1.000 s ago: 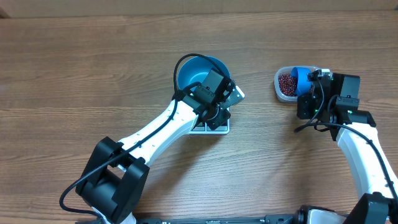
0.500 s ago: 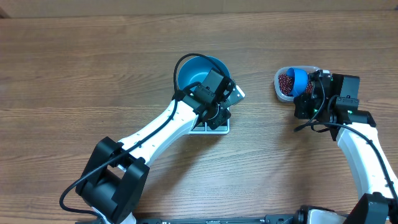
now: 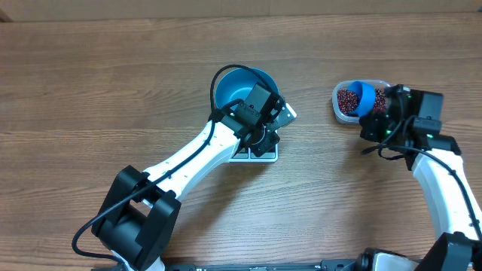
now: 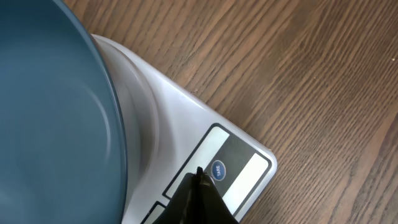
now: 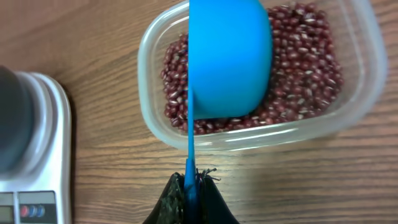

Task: Scoop item into bowl and weigh 150g on scale
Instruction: 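Drag the scoop through the beans with the right gripper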

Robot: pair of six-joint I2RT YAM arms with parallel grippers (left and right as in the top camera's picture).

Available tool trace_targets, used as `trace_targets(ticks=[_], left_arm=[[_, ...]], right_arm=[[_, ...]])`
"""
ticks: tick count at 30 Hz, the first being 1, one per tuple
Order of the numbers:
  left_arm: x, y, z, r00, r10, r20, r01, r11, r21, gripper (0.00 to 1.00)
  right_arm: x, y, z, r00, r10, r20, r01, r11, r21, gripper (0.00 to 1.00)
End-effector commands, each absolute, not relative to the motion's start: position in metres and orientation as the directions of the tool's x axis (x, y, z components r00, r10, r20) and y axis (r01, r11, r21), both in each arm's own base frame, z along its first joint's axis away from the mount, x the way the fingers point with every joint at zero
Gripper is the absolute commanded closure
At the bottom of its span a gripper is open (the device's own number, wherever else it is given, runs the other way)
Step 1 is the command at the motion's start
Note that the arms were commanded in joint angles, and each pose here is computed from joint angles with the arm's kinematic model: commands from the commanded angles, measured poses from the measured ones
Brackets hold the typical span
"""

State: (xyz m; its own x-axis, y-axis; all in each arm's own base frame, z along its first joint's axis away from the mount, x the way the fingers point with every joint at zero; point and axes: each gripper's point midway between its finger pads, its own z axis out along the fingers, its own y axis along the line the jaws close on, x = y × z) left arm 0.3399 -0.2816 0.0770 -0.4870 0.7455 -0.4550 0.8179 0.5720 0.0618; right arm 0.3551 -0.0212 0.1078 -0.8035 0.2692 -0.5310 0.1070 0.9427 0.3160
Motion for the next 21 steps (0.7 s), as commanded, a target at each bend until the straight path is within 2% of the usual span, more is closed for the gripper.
trace_targets(ticks=[1,5,21], left_arm=[[0.337,-0.282,0.076,-0.467,0.759,-0.455,0.833,0.550,0.062,0.96],[0.337,-0.283,0.076,-0.467,0.758,-0.455,0.833,0.550,0.062,0.96],[0.337,-0.283,0.075,-0.467,0.758,-0.455,0.833,0.550,0.061,0.96]], right_arm=[[0.361,-0.029,0.132,-0.759,0.340,-0.555,0.108,0.907,0.407,0.96],[0.357,-0.039,0.138,-0.744,0.396,-0.538,0.109,0.866,0.487,0.96],[0.351,-0.033,0.138,-0.754,0.450,-0.478,0.135,0.819,0.558,0.96]])
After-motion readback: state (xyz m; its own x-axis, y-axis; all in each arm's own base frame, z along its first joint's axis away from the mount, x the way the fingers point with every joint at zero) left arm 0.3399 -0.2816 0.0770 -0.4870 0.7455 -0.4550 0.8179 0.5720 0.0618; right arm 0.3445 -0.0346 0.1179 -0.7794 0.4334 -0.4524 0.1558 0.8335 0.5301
